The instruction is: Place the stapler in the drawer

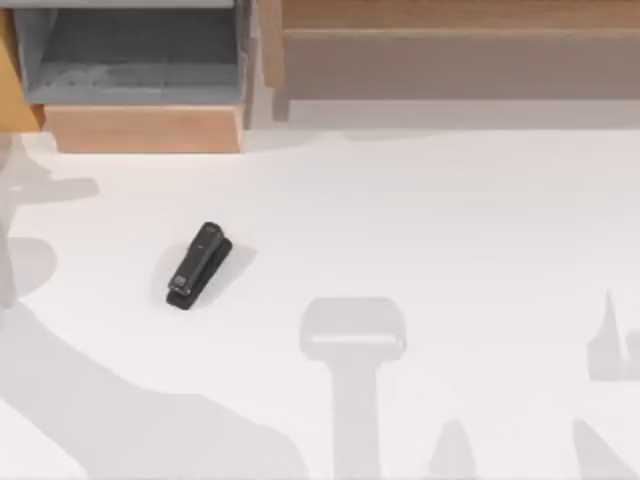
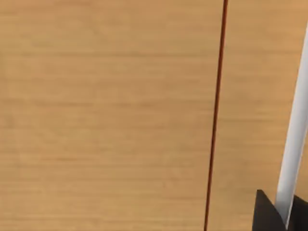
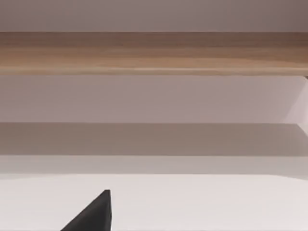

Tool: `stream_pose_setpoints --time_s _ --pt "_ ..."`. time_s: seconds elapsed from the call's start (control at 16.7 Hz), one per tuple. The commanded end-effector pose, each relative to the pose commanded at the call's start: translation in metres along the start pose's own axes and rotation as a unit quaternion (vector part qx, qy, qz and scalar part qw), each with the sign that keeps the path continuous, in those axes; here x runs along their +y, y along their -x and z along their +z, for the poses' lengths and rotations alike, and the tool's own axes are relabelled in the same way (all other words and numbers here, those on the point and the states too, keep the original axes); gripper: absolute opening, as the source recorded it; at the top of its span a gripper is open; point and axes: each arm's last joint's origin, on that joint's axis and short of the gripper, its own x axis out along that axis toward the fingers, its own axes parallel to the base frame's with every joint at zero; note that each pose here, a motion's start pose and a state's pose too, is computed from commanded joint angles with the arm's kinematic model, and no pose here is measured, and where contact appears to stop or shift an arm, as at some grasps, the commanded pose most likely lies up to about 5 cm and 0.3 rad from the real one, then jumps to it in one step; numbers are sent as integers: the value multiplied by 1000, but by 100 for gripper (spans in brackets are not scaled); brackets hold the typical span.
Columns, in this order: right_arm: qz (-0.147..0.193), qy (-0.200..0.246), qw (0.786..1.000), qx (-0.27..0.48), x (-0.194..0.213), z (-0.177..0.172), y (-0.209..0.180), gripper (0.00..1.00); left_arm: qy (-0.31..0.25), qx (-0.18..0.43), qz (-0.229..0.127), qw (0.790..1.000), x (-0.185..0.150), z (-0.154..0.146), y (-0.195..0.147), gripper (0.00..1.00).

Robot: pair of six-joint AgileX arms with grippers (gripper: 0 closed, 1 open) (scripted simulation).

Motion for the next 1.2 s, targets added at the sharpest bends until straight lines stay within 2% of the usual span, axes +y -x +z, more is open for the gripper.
stream_pose_setpoints --time_s 0.3,0.78,1.2 --pt "0 0 1000 0 0 0 0 100 7 1 -9 1000 -5 -2 4 0" --pt "0 0 1000 0 0 0 0 100 7 0 -10 1000 -6 -1 60 0" --pt "0 0 1000 0 0 0 0 100 8 -1 -12 1000 -7 0 67 0"
